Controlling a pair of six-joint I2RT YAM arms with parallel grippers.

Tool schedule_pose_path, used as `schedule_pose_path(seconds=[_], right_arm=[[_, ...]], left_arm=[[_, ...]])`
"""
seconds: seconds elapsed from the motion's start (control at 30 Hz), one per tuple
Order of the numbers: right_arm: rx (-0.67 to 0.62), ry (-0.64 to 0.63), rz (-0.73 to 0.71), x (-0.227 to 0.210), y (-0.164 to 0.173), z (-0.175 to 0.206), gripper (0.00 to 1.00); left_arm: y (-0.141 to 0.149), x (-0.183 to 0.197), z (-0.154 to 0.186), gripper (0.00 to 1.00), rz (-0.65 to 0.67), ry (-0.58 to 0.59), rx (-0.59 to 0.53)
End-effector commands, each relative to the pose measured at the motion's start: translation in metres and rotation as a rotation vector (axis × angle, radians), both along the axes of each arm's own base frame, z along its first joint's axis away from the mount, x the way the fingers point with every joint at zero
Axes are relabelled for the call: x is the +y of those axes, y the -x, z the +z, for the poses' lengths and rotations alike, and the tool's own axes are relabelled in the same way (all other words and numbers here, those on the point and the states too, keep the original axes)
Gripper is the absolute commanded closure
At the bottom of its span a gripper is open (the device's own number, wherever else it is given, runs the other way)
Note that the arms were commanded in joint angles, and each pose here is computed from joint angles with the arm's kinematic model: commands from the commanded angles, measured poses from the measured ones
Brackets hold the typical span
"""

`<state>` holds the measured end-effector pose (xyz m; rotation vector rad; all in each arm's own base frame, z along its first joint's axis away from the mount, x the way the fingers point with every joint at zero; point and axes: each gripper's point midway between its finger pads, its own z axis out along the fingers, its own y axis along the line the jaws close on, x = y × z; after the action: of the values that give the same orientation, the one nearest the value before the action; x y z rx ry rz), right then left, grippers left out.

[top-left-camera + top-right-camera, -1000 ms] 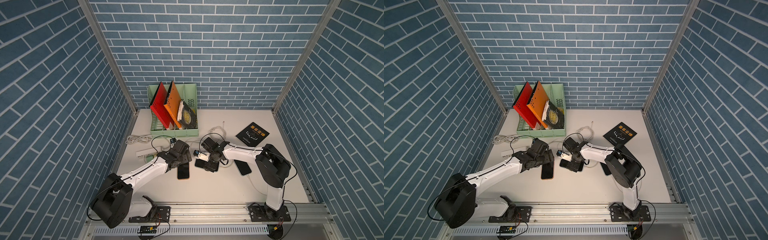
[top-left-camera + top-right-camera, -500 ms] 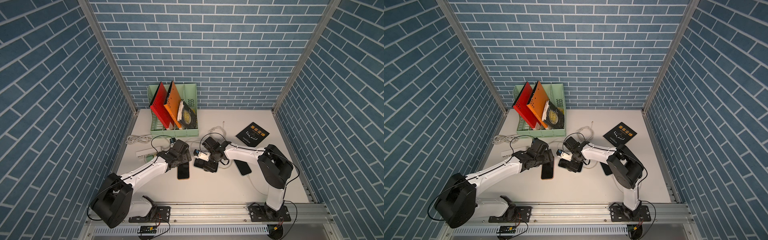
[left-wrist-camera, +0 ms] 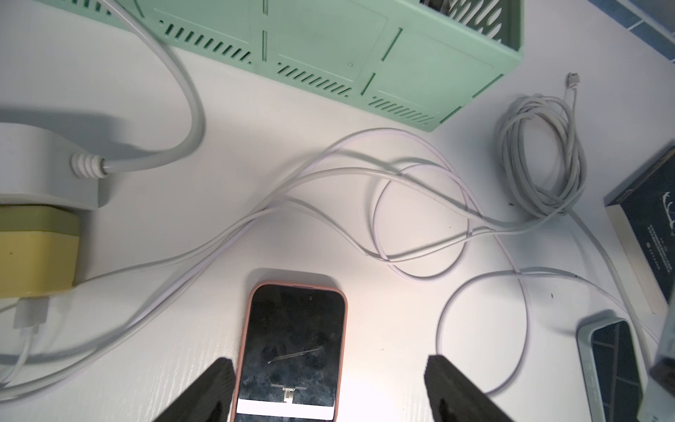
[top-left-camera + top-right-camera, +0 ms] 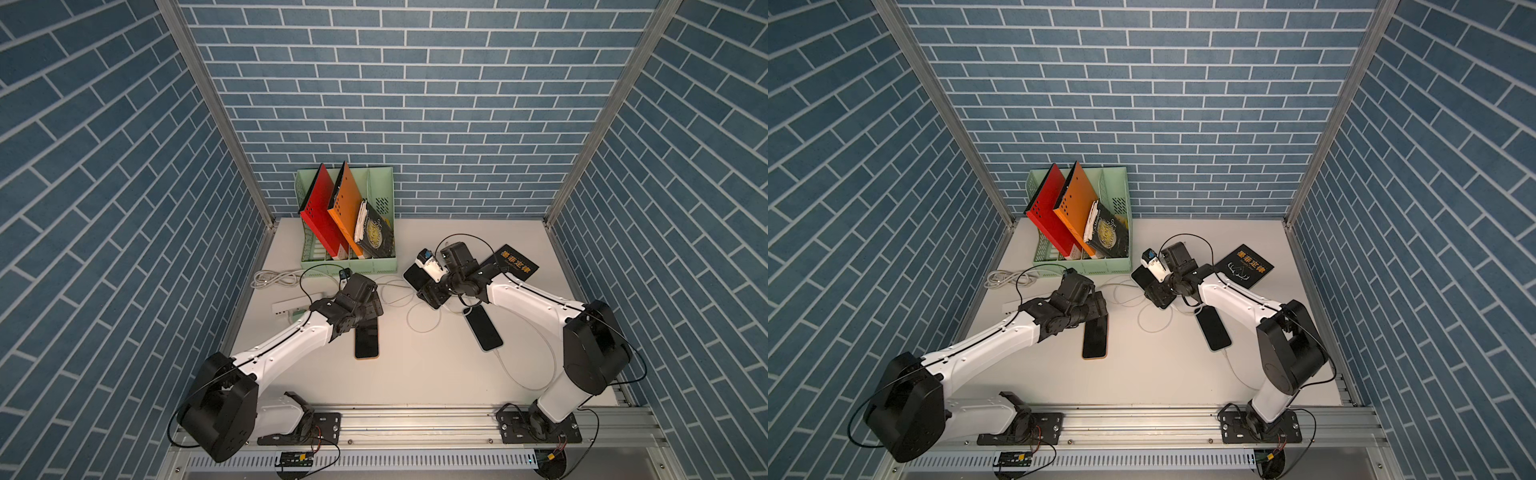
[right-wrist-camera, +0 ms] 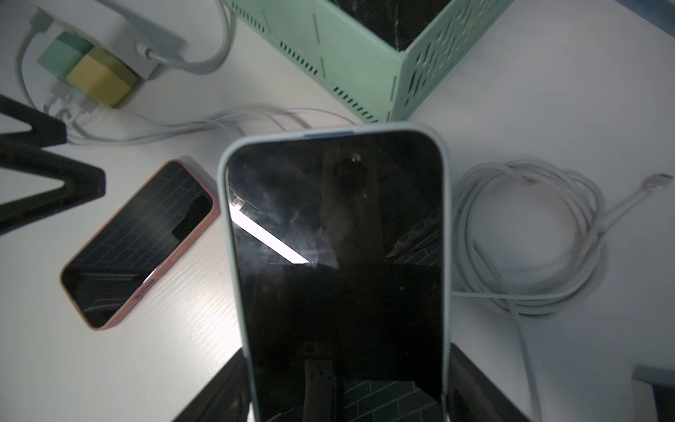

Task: Unplug the charging cable from the phone
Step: Pick up the phone at the center of the board.

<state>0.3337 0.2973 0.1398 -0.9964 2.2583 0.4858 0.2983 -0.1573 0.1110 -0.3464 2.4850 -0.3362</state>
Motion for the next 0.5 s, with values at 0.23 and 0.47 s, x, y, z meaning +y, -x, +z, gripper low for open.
schedule_pose_path(seconds=[0.23, 0.47], right_arm=[[0.002, -0.396, -0.313, -0.010, -0.051, 0.074, 0.58], [0.028, -0.566, -0.511, -0.031, -0.068, 0.085, 0.58]], left_arm=[[-0.023, -0.057, 0.054, 0.20, -0.146, 0.146, -0.175], [-0.025, -0.110, 0.082, 0.27, -0.291, 0.283, -0.288]])
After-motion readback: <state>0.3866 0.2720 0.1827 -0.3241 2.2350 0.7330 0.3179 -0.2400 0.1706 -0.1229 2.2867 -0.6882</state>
